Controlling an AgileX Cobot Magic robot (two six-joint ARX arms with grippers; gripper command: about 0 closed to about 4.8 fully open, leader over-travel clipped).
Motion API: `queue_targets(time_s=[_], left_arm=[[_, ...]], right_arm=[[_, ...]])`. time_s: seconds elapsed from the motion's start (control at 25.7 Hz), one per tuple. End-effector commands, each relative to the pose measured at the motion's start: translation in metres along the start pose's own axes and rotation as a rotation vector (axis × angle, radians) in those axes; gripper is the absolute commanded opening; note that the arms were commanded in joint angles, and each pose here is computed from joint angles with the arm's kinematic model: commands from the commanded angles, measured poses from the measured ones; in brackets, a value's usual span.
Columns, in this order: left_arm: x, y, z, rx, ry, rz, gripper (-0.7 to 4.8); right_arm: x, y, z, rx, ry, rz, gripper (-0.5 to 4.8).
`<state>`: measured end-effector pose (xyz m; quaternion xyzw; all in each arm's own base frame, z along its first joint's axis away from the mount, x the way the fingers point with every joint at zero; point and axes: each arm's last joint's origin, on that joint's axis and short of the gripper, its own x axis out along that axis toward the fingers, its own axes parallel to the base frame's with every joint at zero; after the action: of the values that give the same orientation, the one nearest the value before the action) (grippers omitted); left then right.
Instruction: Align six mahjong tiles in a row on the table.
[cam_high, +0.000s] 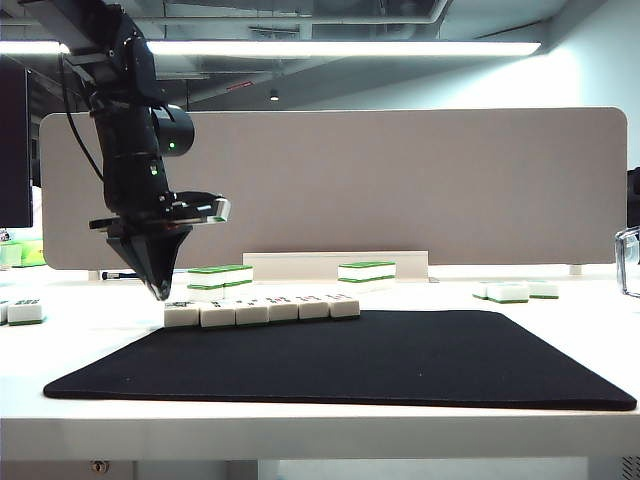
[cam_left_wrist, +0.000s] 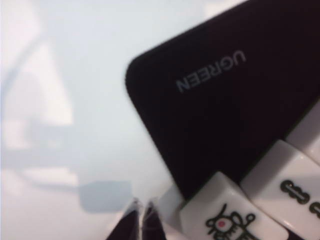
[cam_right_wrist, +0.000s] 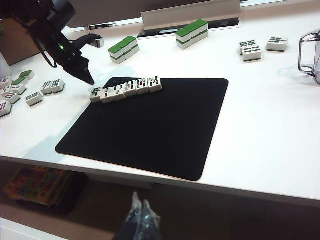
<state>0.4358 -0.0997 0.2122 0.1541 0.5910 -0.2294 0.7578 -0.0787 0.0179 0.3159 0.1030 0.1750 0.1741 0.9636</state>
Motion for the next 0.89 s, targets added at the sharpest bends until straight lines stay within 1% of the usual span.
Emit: queue_targets(time_s=[0.04,0.23,0.89], left_arm=[[0.0022,-0.0026,-0.0026,0.001,-0.006,-0.055,0.15],[0.0030,-0.0047,-0.0030,0.000,-0.015,-0.106,0.15],[0.0029,-0.0061,-0.0058,-0.008,0.013,-0.125,0.15]], right_arm=[[-0.0022,0.0009,-0.0004,-0.015,-0.027,0.002,-0.01],[-0.0022,0.0009,-0.0005,-0.015,-0.027,0.002,-0.01],[-0.0022,0.0009,-0.0005,-0.015,-0.027,0.002,-0.01]])
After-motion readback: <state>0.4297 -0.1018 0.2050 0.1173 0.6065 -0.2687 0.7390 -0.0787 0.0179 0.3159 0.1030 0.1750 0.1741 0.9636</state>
